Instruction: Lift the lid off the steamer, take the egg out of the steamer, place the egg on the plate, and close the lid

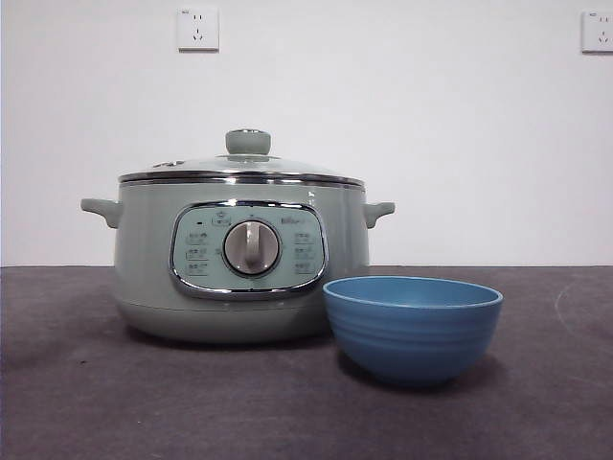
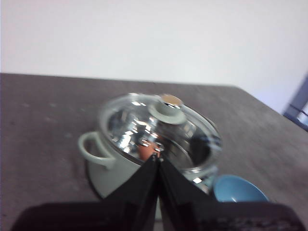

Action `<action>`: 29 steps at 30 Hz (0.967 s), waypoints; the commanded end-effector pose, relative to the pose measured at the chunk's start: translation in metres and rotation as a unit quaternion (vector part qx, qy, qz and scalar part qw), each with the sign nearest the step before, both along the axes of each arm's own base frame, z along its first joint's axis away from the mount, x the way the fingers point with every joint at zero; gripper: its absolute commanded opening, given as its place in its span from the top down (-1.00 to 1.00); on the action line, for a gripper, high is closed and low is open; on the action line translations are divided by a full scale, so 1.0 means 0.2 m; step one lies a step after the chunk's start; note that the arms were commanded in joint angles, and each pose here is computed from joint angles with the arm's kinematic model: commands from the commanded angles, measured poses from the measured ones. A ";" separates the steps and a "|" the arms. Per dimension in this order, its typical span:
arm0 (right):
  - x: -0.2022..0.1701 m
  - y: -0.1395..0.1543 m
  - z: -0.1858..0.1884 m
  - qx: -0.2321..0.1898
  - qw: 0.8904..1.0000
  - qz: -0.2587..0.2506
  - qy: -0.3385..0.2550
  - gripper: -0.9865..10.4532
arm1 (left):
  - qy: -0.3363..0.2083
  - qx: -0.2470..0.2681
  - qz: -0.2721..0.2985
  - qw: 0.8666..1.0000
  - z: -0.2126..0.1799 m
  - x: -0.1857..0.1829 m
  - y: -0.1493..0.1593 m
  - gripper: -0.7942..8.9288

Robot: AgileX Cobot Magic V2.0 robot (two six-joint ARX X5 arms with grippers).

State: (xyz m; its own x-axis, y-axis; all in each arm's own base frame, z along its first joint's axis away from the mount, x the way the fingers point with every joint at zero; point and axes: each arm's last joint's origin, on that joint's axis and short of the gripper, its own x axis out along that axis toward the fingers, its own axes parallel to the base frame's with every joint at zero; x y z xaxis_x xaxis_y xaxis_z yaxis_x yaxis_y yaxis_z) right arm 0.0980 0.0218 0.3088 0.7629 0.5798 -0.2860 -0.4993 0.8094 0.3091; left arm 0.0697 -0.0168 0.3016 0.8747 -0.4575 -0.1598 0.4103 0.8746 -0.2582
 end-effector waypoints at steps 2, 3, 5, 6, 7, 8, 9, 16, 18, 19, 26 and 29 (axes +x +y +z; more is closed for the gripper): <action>0.02 0.01 0.12 -0.059 0.996 0.066 -0.008 0.85 | 0.015 0.036 -0.049 0.998 0.07 0.00 -0.01 0.85; 0.03 0.01 0.15 -0.066 0.995 0.081 -0.002 0.85 | 0.022 0.042 -0.061 0.997 0.09 0.01 -0.01 0.85; 0.04 0.02 0.20 -0.074 0.991 0.108 0.013 0.85 | 0.034 0.050 -0.081 0.995 0.12 0.01 -0.02 0.85; 0.05 0.03 0.22 -0.077 0.990 0.117 0.021 0.85 | 0.040 0.052 -0.084 0.994 0.14 0.01 -0.02 0.85; 0.05 0.03 0.23 -0.081 0.988 0.127 0.030 0.85 | 0.045 0.055 -0.086 0.994 0.15 0.01 -0.02 0.85; 0.05 0.03 0.24 -0.085 0.986 0.139 0.040 0.85 | 0.049 0.059 -0.092 0.993 0.17 0.01 -0.02 0.85; 0.06 0.04 0.25 -0.087 0.984 0.148 0.048 0.85 | 0.052 0.060 -0.098 0.992 0.18 0.01 -0.02 0.85; 0.07 0.06 0.26 -0.084 0.976 0.188 0.075 0.83 | 0.059 0.063 -0.114 0.990 0.23 0.01 -0.02 0.84; 0.08 0.06 0.26 -0.083 0.976 0.188 0.077 0.82 | 0.058 0.063 -0.113 0.990 0.24 0.01 -0.02 0.83; 0.08 0.06 0.26 -0.083 0.976 0.188 0.078 0.80 | 0.059 0.062 -0.113 0.990 0.24 0.01 -0.02 0.78; 0.08 0.06 0.26 -0.077 0.976 0.183 0.085 -0.17 | 0.058 0.062 -0.113 0.990 0.24 0.01 -0.02 -0.30; 0.08 0.06 0.26 -0.076 0.976 0.183 0.086 -0.17 | 0.059 0.058 -0.112 0.990 0.24 0.02 -0.03 -0.30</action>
